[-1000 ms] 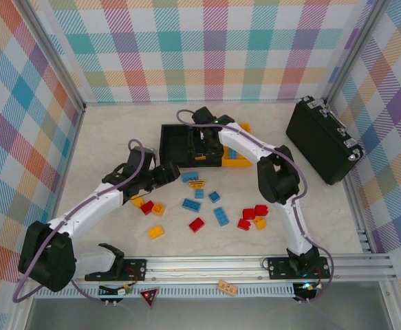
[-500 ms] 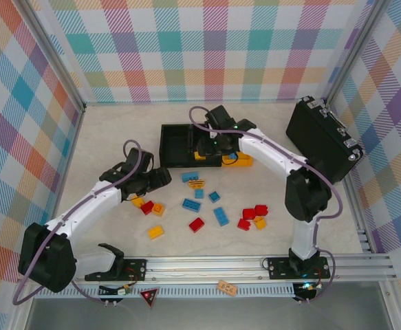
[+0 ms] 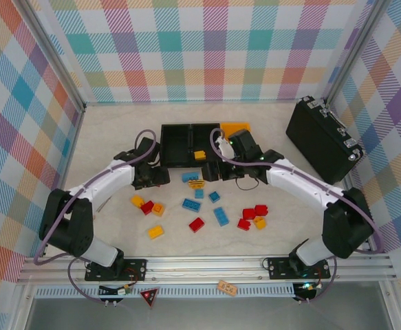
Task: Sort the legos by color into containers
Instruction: Pick up the lego from the center of the table.
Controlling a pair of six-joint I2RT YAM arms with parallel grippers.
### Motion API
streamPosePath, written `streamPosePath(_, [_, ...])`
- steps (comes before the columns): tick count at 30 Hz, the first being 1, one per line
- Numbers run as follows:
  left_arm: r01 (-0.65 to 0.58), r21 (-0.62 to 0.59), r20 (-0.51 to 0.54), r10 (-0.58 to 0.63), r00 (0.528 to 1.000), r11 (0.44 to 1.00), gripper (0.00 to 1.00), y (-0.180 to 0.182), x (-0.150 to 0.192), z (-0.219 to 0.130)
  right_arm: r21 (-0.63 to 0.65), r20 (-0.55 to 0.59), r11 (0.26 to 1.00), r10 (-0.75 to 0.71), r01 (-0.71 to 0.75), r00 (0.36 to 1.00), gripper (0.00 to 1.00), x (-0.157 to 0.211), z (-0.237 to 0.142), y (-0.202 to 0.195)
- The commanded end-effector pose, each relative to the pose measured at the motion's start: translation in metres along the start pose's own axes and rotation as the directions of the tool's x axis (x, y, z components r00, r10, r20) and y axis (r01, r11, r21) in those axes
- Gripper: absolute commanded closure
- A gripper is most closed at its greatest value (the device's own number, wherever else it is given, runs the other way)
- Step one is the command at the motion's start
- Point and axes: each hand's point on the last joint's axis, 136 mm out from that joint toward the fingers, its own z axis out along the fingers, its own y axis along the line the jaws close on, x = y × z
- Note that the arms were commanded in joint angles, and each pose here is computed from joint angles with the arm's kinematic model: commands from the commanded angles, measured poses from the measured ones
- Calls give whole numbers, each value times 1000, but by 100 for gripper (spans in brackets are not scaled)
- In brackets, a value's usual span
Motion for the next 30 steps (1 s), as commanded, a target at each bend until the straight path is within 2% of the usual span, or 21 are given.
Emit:
streamPosePath(1, [-68,-69,-8,68,998,995,23,8,-10,3,-96,25,995,-23,26,999,38,2,-7,16])
streamPosePath(4, [-110,-118,-22,108,994,987,24,11,-16,14,-88,18,996,-12,13,1000,38,10,-9,13])
streamPosePath(8, [-157,-126,-70,150,986,979,30,8,-18,32,-78,12,997,7,-6,1000,39,15,-10,10])
streamPosePath(18, [-179,-120,-104,167,981,977,70,7,-15,40,-67,3,997,30,-29,1000,39,21,-6,4])
streamPosePath(22, [-173,-106,-100,163,982,979,79,6,-13,31,-69,4,997,29,-29,1000,39,19,-5,5])
streamPosePath(30, [-144,-27,-37,143,989,989,81,-8,-22,-1,-84,4,996,26,-26,1000,40,14,-5,9])
